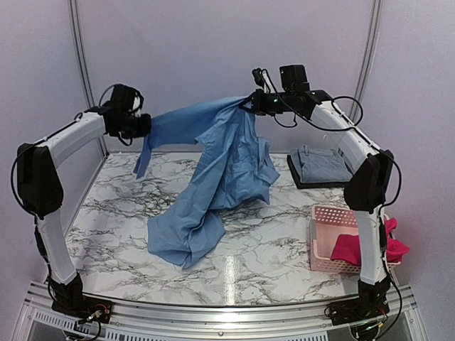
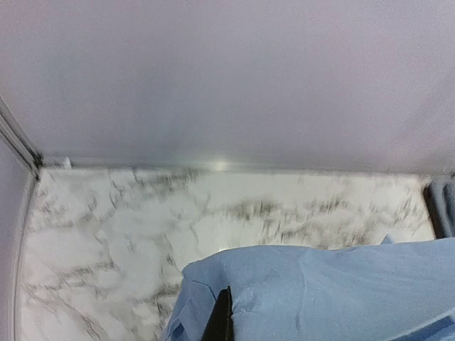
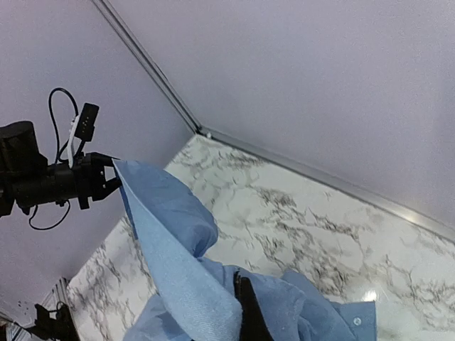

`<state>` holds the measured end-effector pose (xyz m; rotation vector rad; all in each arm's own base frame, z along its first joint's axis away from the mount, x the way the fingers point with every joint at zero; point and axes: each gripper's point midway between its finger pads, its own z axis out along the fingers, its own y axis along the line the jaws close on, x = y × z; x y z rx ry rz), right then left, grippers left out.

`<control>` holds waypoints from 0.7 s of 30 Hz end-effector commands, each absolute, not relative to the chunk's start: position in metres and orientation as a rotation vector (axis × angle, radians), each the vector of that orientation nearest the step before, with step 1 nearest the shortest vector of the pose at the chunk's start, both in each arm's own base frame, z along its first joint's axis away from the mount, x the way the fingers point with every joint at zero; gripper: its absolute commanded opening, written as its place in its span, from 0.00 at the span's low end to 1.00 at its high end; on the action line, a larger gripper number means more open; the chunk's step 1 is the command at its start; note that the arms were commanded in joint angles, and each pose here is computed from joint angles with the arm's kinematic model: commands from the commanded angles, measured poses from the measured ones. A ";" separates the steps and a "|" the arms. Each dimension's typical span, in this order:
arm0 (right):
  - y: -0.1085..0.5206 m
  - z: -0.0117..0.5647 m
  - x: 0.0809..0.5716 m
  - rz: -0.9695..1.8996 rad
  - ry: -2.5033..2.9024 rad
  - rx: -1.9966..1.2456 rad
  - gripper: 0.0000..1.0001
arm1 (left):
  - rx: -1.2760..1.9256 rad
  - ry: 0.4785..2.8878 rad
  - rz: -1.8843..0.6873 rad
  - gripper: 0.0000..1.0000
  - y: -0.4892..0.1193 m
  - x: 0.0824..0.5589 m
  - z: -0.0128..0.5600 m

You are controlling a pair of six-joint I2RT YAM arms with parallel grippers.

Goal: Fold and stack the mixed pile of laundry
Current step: Pick up the crumpled shirt from the center of the board.

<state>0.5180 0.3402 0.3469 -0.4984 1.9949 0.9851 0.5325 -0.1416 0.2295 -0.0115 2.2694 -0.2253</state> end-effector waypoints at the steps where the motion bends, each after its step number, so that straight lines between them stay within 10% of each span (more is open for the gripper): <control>1: 0.326 0.433 0.527 1.186 1.718 -0.412 0.00 | -0.197 1.890 -0.244 0.00 -0.088 0.539 0.399; 10: 0.320 0.498 0.453 1.283 1.556 -0.611 0.00 | 0.138 1.606 -0.443 0.00 -0.143 0.460 0.537; 21: 0.287 0.294 0.342 1.351 2.083 -0.601 0.00 | 0.198 1.810 -0.545 0.00 -0.211 0.511 0.442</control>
